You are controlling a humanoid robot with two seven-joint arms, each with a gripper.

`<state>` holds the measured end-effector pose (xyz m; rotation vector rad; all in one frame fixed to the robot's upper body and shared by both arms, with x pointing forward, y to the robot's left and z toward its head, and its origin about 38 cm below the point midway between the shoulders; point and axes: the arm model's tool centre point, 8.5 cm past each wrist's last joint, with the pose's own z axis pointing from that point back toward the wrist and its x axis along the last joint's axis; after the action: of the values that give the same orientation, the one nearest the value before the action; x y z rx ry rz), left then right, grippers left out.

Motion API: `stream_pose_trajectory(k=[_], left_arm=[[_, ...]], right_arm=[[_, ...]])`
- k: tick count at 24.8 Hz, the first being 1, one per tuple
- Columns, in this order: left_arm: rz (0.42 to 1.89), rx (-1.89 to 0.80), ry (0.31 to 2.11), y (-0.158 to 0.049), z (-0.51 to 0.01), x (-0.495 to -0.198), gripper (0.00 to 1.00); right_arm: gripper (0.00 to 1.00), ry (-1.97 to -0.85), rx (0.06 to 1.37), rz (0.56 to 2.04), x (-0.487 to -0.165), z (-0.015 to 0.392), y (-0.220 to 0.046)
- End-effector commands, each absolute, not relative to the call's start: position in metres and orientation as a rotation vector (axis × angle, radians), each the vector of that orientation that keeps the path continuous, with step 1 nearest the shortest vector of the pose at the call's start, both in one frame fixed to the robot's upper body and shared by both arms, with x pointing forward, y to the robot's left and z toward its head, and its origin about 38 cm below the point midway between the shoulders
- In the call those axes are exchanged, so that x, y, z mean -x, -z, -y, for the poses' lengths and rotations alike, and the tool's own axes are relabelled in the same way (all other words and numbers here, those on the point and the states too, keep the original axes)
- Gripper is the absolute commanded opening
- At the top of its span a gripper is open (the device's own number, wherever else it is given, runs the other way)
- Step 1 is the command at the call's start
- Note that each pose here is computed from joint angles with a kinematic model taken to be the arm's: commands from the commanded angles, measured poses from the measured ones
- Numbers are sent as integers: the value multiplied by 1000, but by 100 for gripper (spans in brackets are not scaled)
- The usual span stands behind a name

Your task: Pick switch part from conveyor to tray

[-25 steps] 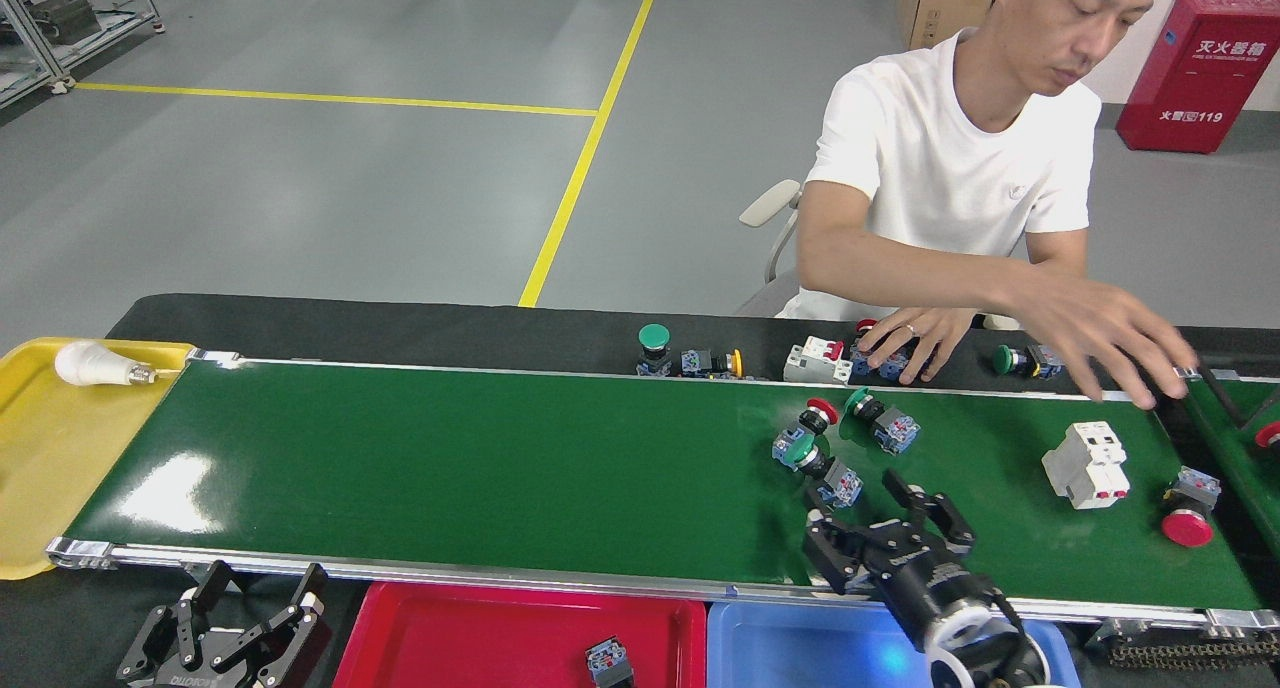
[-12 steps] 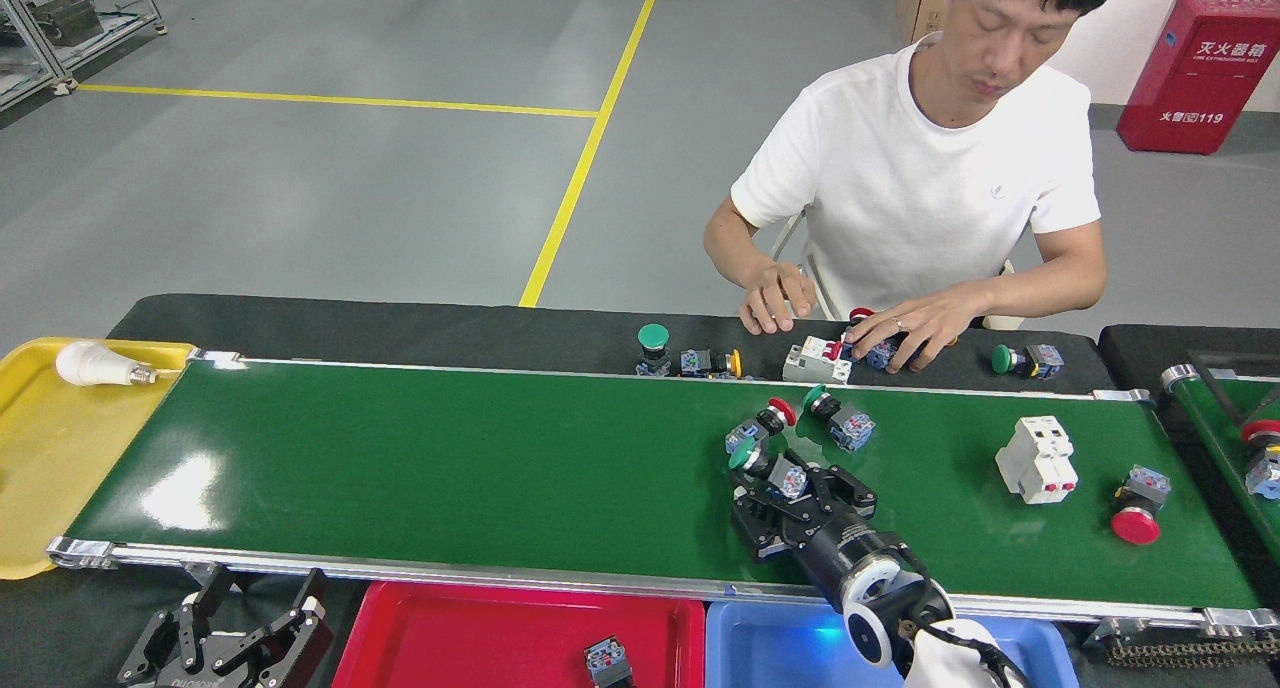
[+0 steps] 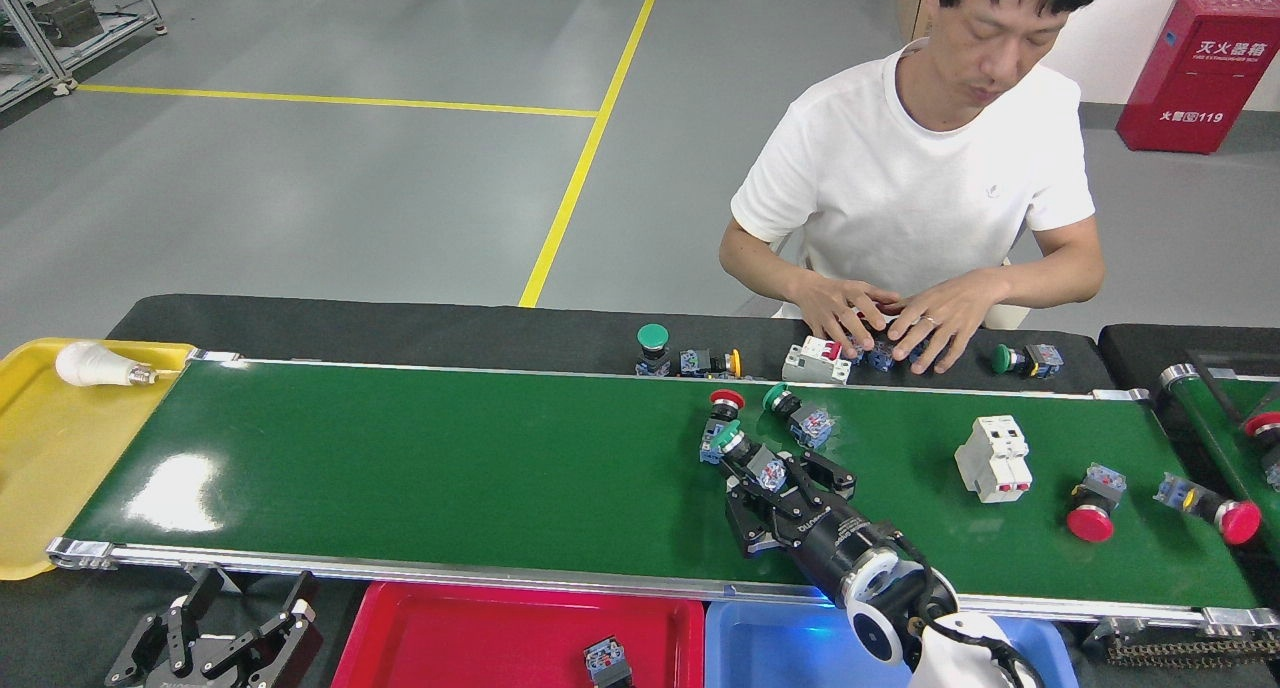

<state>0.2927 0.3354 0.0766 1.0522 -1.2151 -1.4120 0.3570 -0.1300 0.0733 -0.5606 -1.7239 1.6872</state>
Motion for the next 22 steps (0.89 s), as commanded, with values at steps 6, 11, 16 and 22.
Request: stream_pose_trajectory(k=[6,11,16,22], left_arm=[[1329,-1068,1652,-92,-272,-333,100],[1362,-1028,1745,-85,-215,-359,100],[1342,-985,1806,-71,-166,-393,100],[1320,-981,1806,-71,-144,-423,100]], right_arm=[[37,-1894,264,1957,-290,81,-70],[99,-2013,165,1948,-270,49,-61],[99,-2002,193,1950,-278,54,-65],[98,-1724,500,1890,-333,124,-91]])
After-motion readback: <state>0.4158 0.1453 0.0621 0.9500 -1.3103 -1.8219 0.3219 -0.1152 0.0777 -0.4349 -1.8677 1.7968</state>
